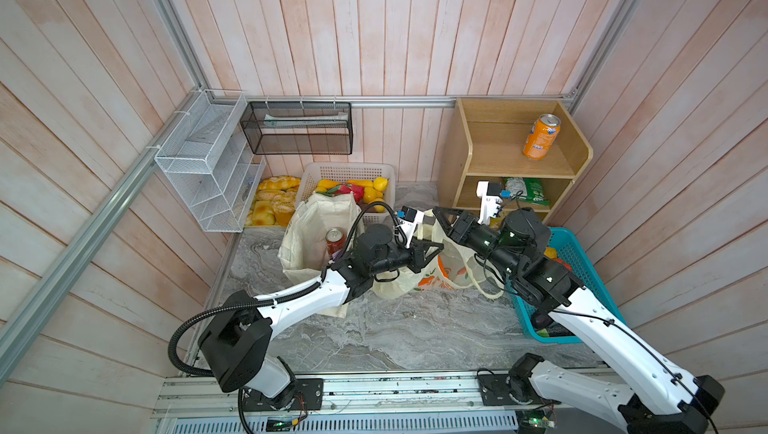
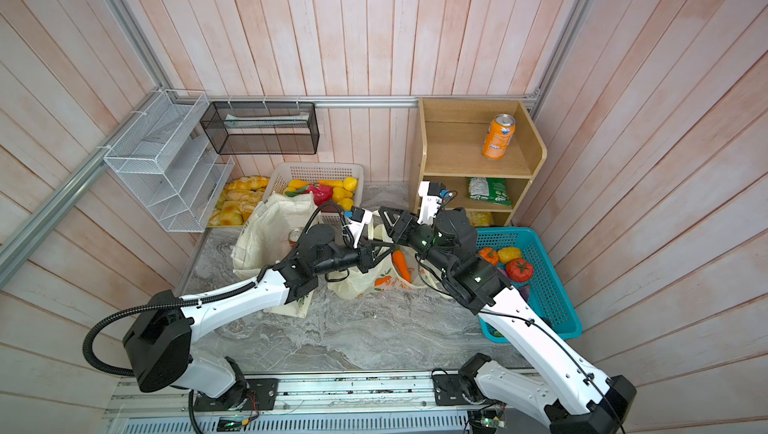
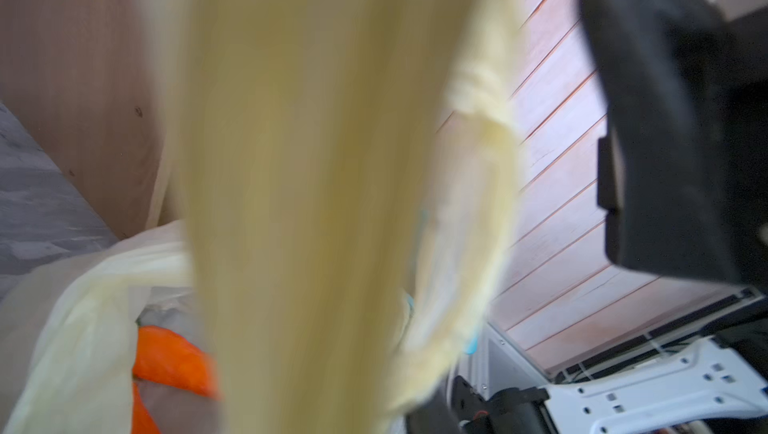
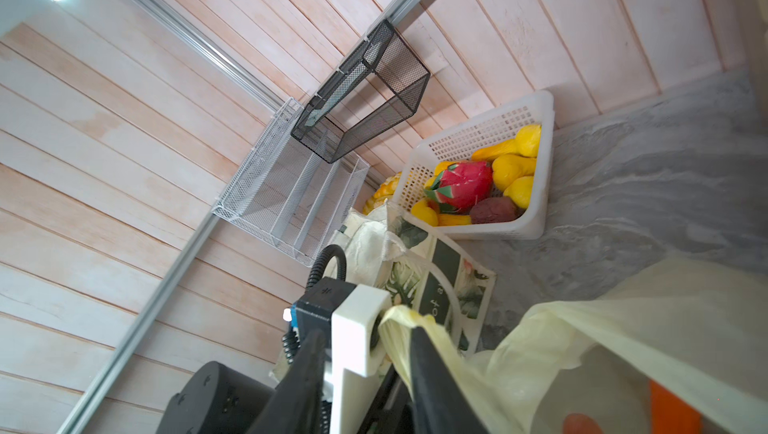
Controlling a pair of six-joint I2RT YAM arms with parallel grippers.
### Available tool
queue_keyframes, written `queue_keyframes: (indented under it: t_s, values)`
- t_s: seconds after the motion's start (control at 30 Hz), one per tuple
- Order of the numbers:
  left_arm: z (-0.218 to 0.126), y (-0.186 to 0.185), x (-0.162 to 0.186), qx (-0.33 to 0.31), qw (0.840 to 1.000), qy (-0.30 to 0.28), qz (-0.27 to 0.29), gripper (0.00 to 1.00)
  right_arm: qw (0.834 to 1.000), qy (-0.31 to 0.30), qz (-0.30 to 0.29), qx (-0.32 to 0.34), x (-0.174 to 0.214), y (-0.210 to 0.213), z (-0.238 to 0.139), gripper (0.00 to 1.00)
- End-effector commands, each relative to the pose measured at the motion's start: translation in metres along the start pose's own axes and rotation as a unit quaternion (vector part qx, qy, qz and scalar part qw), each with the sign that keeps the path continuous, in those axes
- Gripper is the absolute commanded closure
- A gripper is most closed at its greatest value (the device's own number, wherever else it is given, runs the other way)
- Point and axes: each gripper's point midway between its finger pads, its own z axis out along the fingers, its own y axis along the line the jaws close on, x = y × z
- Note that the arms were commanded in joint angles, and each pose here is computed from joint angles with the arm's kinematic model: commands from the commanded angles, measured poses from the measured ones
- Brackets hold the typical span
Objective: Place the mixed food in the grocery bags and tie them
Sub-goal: 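Hold both bag handles up with the left and right grippers, pulling them apart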
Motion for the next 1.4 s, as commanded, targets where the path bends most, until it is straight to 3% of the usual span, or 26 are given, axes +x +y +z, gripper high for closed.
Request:
queue_keyframes:
  t_s: [0.0,0.07,0.2,0.33,0.43,0.7,1.07,1.37]
  values:
    - [-0.015,-0.005,-0.021,0.003,0.999,-0.034,0.012,0.93,1.000,-0.026,-0.010,0.006,-0.022,0.008,-0.021,0.53]
    - [-0.020,-0.003,-0.025,0.000,0.999,-0.040,0.013,1.00,0.999,-0.034,-0.010,0.031,-0.026,-0.002,-0.037,0.53]
    - [-0.029,-0.002,-0.032,0.000,0.999,-0.050,0.016,1.00,0.993,-0.045,-0.005,0.105,-0.018,-0.043,-0.066,0.52]
    - [-0.035,-0.003,-0.036,0.004,0.998,-0.054,0.019,1.00,0.984,-0.040,0.017,0.170,0.013,-0.092,-0.092,0.42]
    - [-0.036,-0.002,-0.036,0.006,0.998,-0.053,0.019,1.00,0.979,-0.023,0.035,0.201,0.038,-0.121,-0.102,0.41]
    - [-0.041,-0.004,-0.035,0.011,0.998,-0.053,0.019,1.00,0.975,0.050,0.047,0.209,0.091,-0.159,-0.079,0.46]
    - [-0.049,-0.005,-0.034,0.009,0.998,-0.056,0.019,1.00,0.956,0.067,-0.011,0.285,0.090,-0.193,-0.053,0.46]
    - [-0.052,-0.002,-0.032,0.008,0.998,-0.058,0.013,1.00,0.945,0.073,-0.018,0.319,0.101,-0.218,-0.058,0.48]
